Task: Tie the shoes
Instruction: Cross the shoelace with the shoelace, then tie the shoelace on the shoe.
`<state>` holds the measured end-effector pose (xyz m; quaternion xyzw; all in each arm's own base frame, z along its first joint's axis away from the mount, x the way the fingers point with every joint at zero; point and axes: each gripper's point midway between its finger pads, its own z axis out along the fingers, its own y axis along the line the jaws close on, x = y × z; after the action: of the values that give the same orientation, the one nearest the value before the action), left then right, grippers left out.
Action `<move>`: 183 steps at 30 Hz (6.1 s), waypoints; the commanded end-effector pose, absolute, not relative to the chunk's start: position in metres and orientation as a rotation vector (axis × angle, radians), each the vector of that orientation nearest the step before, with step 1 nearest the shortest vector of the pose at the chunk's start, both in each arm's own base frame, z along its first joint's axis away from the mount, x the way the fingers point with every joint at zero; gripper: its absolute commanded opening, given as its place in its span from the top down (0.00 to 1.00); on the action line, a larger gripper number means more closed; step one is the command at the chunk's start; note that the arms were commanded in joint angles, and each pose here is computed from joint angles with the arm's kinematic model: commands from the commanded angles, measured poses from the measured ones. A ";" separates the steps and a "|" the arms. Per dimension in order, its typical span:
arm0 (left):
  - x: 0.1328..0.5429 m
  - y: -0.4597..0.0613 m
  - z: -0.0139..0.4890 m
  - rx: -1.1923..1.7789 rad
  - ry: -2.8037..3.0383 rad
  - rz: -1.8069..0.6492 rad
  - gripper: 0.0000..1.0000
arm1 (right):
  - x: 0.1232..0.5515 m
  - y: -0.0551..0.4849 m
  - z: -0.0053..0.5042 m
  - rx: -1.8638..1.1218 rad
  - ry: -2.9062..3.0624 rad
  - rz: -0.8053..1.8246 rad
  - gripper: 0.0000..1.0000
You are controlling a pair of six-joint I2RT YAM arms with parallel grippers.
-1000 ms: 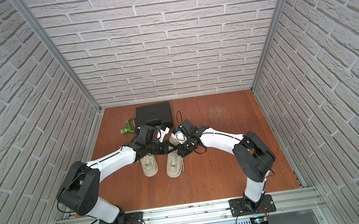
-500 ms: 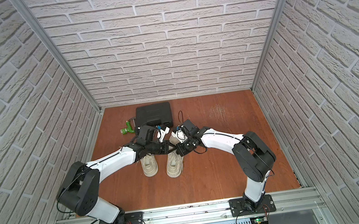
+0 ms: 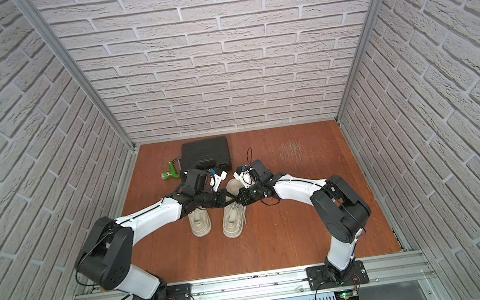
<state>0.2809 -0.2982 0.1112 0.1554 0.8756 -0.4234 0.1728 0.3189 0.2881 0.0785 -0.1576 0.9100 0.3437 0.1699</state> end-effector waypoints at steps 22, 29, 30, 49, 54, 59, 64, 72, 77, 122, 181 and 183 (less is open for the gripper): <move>0.298 -0.255 0.136 0.389 2.435 -1.111 0.71 | 0.319 0.289 0.085 -0.475 2.534 0.998 0.97; 0.300 -0.267 0.117 0.395 2.472 -1.186 0.86 | 0.317 0.289 0.086 -0.484 2.538 0.995 0.97; 0.299 -0.270 0.116 0.401 2.471 -1.197 0.87 | 0.317 0.289 0.086 -0.485 2.537 0.995 0.97; 0.296 -0.290 0.118 0.458 2.445 -1.241 0.88 | 0.310 0.290 0.088 -0.524 2.547 0.994 0.97; 0.299 -0.291 0.121 0.463 2.437 -1.239 0.89 | 0.310 0.291 0.090 -0.528 2.540 0.998 0.97; 0.299 -0.295 0.119 0.471 2.444 -1.244 0.89 | 0.310 0.294 0.093 -0.536 2.532 1.004 0.97; 0.301 -0.296 0.120 0.474 2.437 -1.245 0.87 | 0.311 0.294 0.098 -0.540 2.519 1.002 0.97; 0.300 -0.298 0.117 0.479 2.446 -1.243 0.87 | 0.311 0.295 0.105 -0.549 2.501 1.006 0.97; 0.299 -0.297 0.114 0.475 2.457 -1.244 0.87 | 0.309 0.297 0.103 -0.559 2.509 1.011 0.97; 0.283 -0.305 0.107 0.494 2.463 -1.306 0.78 | 0.325 0.296 0.109 -0.441 2.487 1.043 0.97; 0.290 -0.293 0.105 0.436 2.474 -1.221 1.00 | 0.266 0.309 0.102 -0.680 2.603 0.634 0.78; 0.292 -0.289 0.104 0.421 2.478 -1.200 1.00 | 0.265 0.302 0.103 -0.679 2.610 0.603 0.90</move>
<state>0.2917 -0.2946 0.0986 0.1500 0.8755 -0.4297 0.1626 0.2634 0.3068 0.0985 -0.2401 0.9247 0.2319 0.1830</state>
